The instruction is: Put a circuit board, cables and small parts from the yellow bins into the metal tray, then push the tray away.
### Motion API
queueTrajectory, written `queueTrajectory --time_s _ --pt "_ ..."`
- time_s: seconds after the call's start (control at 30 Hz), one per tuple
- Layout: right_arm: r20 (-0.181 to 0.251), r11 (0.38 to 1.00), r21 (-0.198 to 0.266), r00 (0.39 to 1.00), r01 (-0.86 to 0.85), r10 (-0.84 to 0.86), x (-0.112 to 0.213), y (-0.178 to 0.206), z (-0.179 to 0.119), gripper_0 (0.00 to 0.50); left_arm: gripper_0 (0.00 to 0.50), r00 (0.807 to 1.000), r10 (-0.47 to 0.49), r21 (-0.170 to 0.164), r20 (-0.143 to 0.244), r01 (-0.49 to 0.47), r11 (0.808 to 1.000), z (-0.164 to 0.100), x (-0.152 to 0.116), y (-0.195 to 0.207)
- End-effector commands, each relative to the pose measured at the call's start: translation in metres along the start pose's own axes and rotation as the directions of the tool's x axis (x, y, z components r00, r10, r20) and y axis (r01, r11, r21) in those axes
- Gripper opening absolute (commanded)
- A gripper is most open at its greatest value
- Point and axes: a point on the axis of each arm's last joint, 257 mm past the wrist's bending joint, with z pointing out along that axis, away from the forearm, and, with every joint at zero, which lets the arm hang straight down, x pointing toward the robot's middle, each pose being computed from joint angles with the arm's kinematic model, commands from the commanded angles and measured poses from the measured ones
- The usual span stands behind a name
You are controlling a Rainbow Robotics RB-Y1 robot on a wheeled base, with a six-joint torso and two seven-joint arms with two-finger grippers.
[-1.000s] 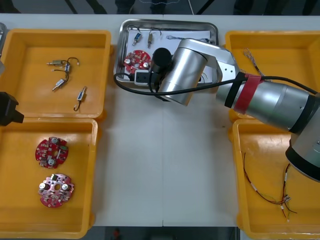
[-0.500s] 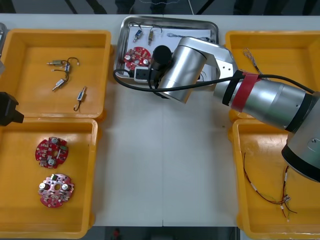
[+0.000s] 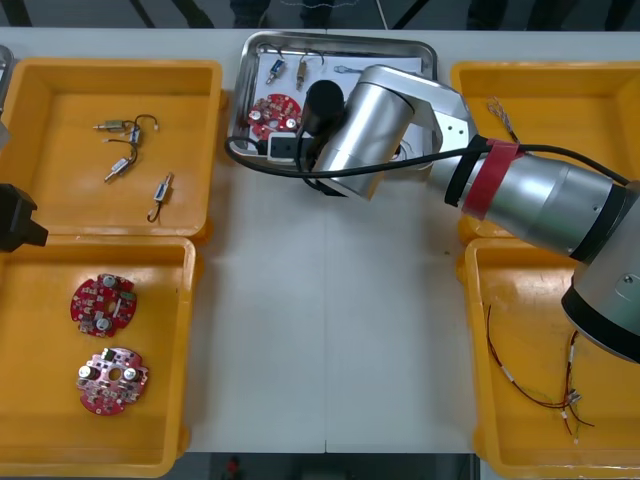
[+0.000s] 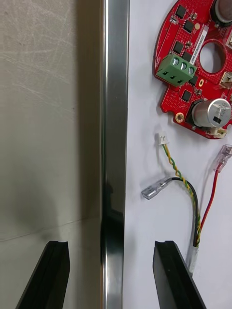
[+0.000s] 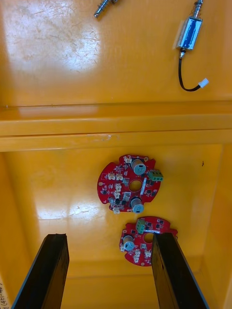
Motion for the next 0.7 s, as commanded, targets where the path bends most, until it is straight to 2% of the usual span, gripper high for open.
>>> queueTrajectory --time_s 0.03,0.23,0.4,0.47,0.6,0.7 --pt "0.059 1.0 0.016 0.998 0.019 -0.02 -0.042 -0.016 -0.034 0.5 0.5 0.998 0.051 -0.039 0.033 -0.05 0.998 -0.014 -0.005 0.013" --pt "0.064 0.998 -0.053 0.998 -0.019 0.022 -0.046 0.01 -0.057 0.5 0.5 0.998 0.051 -0.039 0.033 -0.05 0.998 -0.014 -0.005 0.013" --pt "0.047 0.992 -0.117 0.997 -0.053 0.059 -0.041 0.035 -0.082 0.5 0.5 0.998 0.051 -0.039 0.033 -0.05 0.998 -0.014 -0.005 0.013" --pt "0.041 0.989 -0.129 0.997 -0.065 0.071 -0.038 0.039 -0.088 0.5 0.5 0.998 0.051 -0.039 0.033 -0.05 0.998 -0.014 -0.005 0.013" --pt "0.008 0.976 -0.167 0.99 -0.137 0.141 -0.027 0.052 -0.111 0.5 0.5 0.998 0.051 -0.039 0.033 -0.05 0.998 -0.014 -0.005 0.013" --pt "-0.038 0.958 -0.182 0.975 -0.22 0.217 -0.014 0.061 -0.13 0.5 0.5 0.998 0.051 -0.039 0.033 -0.05 0.998 -0.014 -0.005 0.013"
